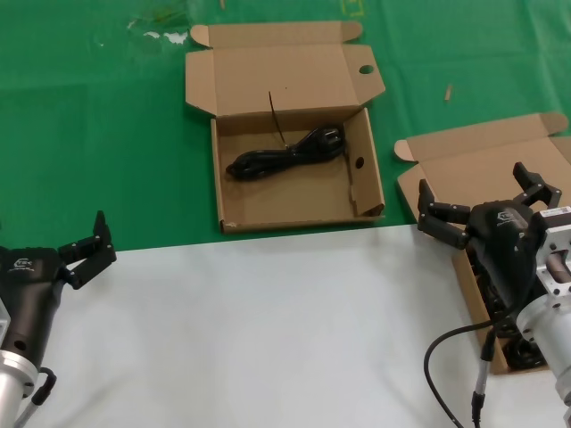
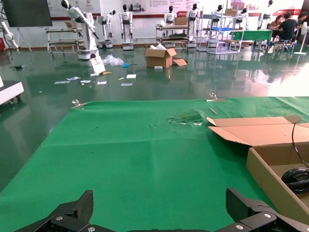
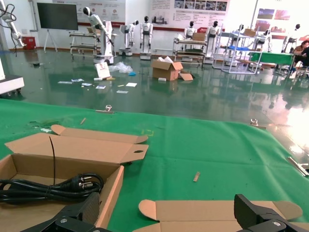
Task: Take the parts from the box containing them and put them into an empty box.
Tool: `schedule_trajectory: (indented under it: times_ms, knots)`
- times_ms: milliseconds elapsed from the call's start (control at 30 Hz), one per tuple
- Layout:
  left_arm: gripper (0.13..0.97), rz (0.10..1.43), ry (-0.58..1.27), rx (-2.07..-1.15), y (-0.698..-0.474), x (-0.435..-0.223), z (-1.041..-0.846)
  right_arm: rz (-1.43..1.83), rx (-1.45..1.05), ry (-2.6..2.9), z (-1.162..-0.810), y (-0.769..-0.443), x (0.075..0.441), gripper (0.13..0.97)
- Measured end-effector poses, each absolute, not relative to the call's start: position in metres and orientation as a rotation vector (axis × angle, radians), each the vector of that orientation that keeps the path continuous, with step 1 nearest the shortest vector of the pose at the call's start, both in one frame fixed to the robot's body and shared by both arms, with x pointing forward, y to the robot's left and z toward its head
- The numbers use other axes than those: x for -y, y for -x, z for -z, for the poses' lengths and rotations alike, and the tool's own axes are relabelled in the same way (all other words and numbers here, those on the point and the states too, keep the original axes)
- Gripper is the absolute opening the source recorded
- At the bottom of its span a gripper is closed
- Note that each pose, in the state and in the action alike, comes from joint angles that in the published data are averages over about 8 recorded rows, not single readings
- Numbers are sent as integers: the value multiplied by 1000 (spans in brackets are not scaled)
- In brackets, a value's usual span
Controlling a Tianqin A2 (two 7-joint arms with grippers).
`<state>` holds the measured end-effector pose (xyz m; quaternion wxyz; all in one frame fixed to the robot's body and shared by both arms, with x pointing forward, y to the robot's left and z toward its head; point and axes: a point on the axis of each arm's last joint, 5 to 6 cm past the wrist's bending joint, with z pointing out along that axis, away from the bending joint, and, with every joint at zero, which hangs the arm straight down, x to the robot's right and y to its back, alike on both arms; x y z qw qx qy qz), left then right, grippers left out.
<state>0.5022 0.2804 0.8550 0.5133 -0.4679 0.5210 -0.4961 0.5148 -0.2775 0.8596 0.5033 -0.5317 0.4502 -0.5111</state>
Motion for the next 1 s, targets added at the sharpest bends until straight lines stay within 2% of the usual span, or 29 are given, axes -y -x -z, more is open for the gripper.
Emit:
schedule_trajectory:
  times_ms: [1000]
  knots:
    - [966, 1193, 1125, -1253, -502, -280, -855, 1234, -1087, 1284, -860, -515, 278, 966]
